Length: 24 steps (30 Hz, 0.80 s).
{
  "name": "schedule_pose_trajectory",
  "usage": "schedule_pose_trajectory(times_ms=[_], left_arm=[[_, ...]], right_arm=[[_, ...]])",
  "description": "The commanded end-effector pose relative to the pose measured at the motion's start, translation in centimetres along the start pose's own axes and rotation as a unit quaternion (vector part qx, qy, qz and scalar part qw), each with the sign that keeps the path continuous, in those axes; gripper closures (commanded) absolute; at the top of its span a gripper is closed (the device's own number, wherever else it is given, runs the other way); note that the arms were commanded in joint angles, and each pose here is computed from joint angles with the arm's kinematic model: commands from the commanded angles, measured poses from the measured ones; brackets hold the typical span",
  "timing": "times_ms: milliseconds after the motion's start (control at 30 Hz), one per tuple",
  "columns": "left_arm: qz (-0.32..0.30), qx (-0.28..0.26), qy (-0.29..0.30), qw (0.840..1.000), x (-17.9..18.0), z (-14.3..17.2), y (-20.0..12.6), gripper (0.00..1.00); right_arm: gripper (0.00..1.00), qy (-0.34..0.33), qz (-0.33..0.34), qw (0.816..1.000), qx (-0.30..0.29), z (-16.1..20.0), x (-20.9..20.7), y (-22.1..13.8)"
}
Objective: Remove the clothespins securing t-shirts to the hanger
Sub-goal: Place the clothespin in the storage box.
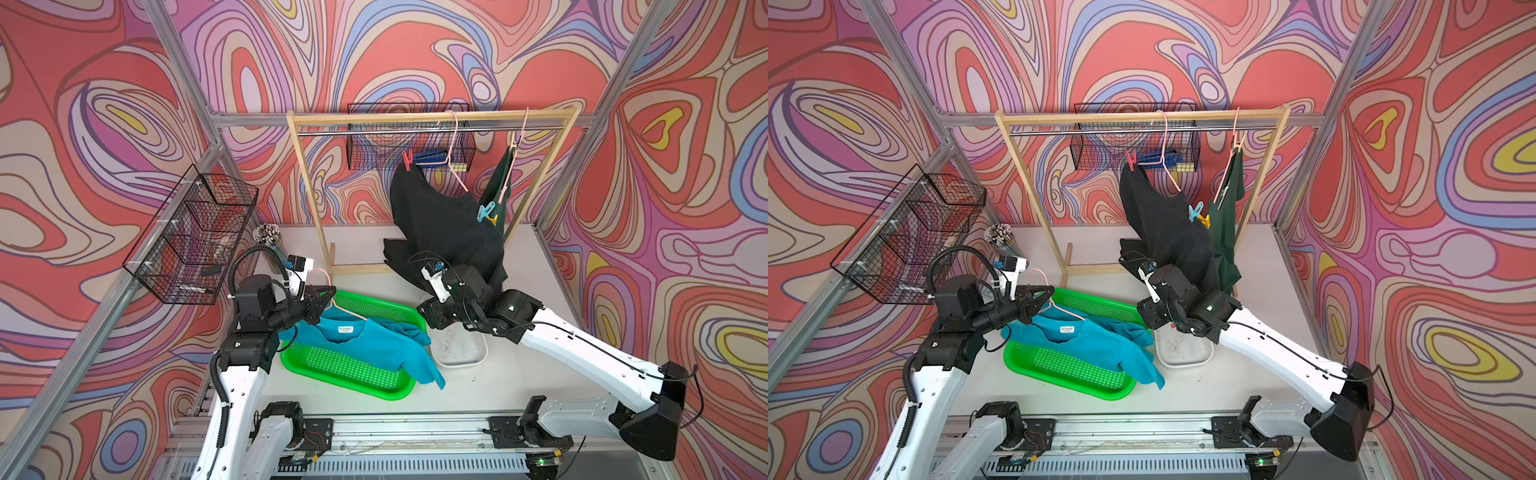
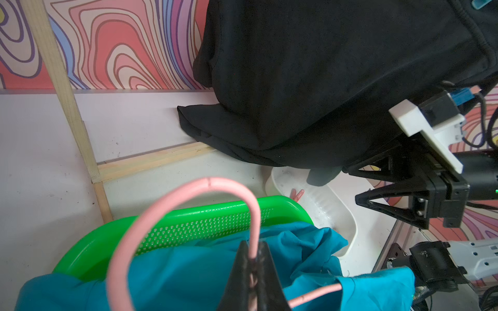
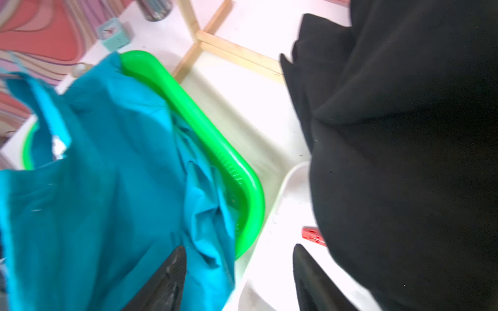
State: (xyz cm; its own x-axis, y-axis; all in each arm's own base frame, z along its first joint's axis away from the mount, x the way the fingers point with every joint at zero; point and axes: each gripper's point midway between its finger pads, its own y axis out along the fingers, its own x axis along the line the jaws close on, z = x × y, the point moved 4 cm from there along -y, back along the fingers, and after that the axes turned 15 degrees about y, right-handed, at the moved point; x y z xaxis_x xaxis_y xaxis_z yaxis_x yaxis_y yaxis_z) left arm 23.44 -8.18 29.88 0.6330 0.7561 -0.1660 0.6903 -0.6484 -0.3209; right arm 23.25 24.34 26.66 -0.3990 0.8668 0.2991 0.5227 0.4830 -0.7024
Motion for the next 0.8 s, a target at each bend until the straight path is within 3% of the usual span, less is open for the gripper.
schedule_pose_trajectory(times_ms=[0,467,767], left_arm=[[0.008,-0.001,0.009,1.000,-0.2,0.2,0.1,1.00],[0.045,-0.006,-0.004,0.999,-1.5,-1.9,0.4,1.00],[0.049,-0.003,-0.009,0.999,-2.9,-3.2,0.2,1.00]], right_arm=[[0.35,-0.009,-0.071,0.997,-0.017,-1.7,2.4,-1.3],[0.35,-0.027,-0.201,0.979,-0.032,-4.9,7.3,-2.8],[0.35,-0.045,-0.228,0.972,-0.027,-6.6,9.2,-2.0]])
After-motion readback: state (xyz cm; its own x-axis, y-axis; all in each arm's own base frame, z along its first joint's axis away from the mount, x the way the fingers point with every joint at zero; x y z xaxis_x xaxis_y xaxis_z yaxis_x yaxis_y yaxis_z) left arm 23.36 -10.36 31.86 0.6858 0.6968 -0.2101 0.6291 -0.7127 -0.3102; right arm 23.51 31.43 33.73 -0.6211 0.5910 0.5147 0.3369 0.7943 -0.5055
